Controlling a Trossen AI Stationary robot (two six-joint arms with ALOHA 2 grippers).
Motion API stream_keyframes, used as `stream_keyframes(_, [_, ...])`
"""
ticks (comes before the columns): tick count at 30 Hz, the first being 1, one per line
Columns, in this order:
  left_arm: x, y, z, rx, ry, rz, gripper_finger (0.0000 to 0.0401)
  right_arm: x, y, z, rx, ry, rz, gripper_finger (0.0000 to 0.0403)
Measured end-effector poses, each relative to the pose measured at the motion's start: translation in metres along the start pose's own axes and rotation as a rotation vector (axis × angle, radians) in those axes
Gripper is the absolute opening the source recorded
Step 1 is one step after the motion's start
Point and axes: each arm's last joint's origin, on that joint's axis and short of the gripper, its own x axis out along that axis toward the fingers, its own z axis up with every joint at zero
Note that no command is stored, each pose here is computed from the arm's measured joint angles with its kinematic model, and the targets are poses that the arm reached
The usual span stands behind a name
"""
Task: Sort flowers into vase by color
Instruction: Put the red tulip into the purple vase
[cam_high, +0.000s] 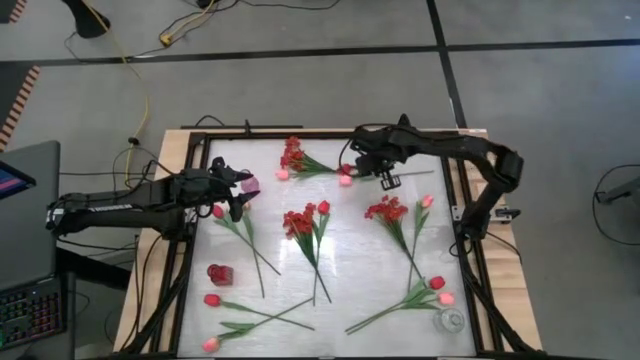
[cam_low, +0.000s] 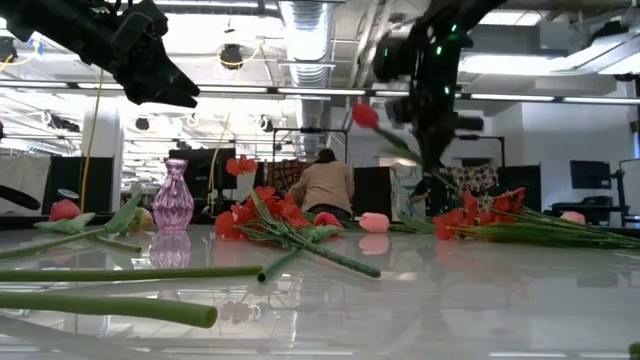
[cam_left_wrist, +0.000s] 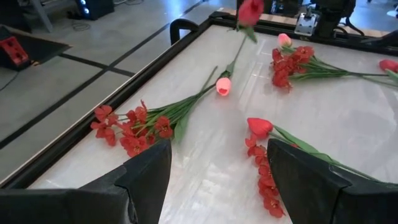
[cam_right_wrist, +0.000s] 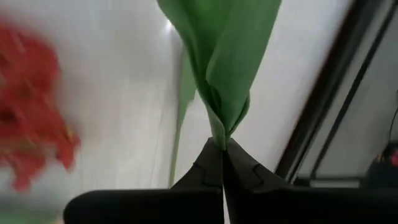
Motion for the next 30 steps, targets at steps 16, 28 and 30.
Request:
stream_keyframes(16, [-0.018,0.004,0.018,-0.102,0.087,0.068,0.0254,-0.068,-0.012,0.028,0.255,-0.726,-0.054,0.002])
stream_keyframes(28, [-0.039,0.012,0.015,-0.191,0.249,0.199,0.0254,-0.102,-0.017,0.062,0.38,-1.179,-0.096,0.002])
stream_keyframes(30, [-0.04,0.013,0.012,-0.202,0.277,0.21,0.0254,-0.103,-0.018,0.067,0.417,-1.226,-0.084,0.002])
